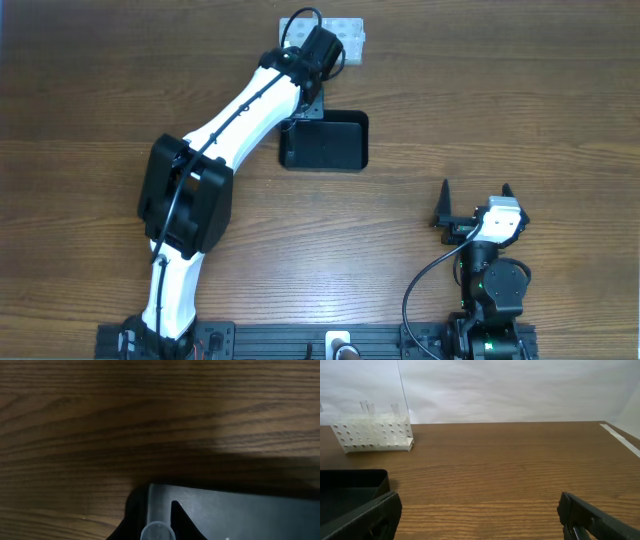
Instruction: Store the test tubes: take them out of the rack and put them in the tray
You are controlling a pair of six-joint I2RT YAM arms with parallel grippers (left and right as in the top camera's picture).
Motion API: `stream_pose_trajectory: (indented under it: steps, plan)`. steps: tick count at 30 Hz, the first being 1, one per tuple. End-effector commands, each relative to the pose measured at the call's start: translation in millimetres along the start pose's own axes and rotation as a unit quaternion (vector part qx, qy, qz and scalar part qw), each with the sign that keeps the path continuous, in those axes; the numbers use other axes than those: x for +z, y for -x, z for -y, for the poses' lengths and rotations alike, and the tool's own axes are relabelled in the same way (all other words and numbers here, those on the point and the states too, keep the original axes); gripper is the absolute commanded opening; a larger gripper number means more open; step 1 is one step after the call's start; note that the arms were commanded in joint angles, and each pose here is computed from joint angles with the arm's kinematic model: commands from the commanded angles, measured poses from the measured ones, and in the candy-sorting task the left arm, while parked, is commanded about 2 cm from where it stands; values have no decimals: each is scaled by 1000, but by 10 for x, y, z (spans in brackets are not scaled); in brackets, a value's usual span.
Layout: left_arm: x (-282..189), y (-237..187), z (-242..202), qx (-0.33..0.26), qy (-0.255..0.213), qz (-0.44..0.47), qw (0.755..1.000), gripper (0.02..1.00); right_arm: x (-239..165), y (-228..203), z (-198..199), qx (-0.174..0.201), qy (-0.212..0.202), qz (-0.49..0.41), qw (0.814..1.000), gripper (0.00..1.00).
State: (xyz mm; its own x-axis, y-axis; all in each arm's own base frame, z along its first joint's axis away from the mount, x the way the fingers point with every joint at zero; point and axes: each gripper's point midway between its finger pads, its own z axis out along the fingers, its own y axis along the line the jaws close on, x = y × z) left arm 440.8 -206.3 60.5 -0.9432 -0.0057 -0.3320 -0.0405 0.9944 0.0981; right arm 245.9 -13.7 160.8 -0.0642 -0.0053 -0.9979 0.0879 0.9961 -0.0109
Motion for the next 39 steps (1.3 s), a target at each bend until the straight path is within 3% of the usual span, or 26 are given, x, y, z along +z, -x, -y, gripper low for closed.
stream_pose_trajectory:
  steps: [1,18,24,32,39]
  plan:
    - [93,-68,18,-4,-4,-17,1000,51,-1,-17,14,-1,-5,0,1000,993]
    - [247,-254,20,4,1,-56,998,66,-1,-17,13,-1,-5,0,1000,993]
    - [250,-246,22,4,1,-55,998,112,-1,-17,13,-1,-5,0,1000,993]
    - [245,-212,43,2,-4,-48,999,386,-1,-17,14,-1,-5,0,1000,991]
    - [-61,-70,59,-7,-28,-20,999,400,-1,-17,13,-1,-5,0,1000,991]
